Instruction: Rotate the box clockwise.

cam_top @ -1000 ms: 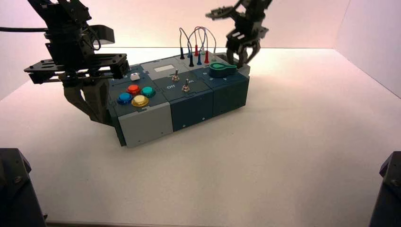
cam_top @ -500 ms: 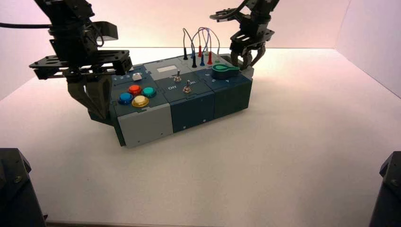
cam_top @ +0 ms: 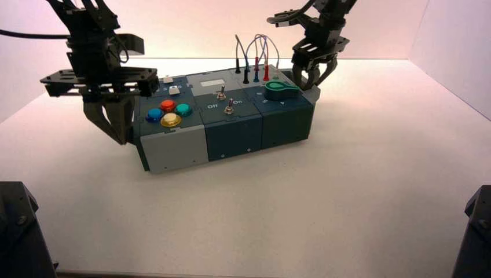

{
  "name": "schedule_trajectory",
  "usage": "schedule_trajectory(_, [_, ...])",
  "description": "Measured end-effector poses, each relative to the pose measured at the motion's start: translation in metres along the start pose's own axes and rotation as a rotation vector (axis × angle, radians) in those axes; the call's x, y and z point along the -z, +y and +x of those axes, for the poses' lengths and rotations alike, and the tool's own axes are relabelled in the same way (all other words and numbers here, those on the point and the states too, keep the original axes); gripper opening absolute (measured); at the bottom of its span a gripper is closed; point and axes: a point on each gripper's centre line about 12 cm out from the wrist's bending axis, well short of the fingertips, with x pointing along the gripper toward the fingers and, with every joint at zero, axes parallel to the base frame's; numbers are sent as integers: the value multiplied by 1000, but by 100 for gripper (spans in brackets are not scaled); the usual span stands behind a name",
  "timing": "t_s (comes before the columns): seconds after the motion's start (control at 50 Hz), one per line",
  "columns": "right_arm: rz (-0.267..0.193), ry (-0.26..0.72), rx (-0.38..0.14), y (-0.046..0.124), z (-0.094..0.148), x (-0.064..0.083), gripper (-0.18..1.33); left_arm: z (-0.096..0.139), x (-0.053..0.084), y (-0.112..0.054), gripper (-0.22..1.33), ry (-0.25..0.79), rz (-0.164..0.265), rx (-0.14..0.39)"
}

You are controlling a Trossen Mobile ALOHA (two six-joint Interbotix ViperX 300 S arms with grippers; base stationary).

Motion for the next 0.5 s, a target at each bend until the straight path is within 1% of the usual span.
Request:
schedule_trajectory(0.22, [31,-11,9,1,-1,9,114,-1,-18,2,-17,-18,18,-6])
schedule_trajectory(0.24, [31,-13,10,1,-1,9,114,-1,-18,2,-17,-18,18,-6])
schedule_trajectory(0.38, [40,-11,11,2,-2,14,114,2,-31,1,-16,-20,30,-6])
schedule_trajectory(0.5, [54,-13,13,2,-4,18,114,3,-38,1,-16,-23,33,-6])
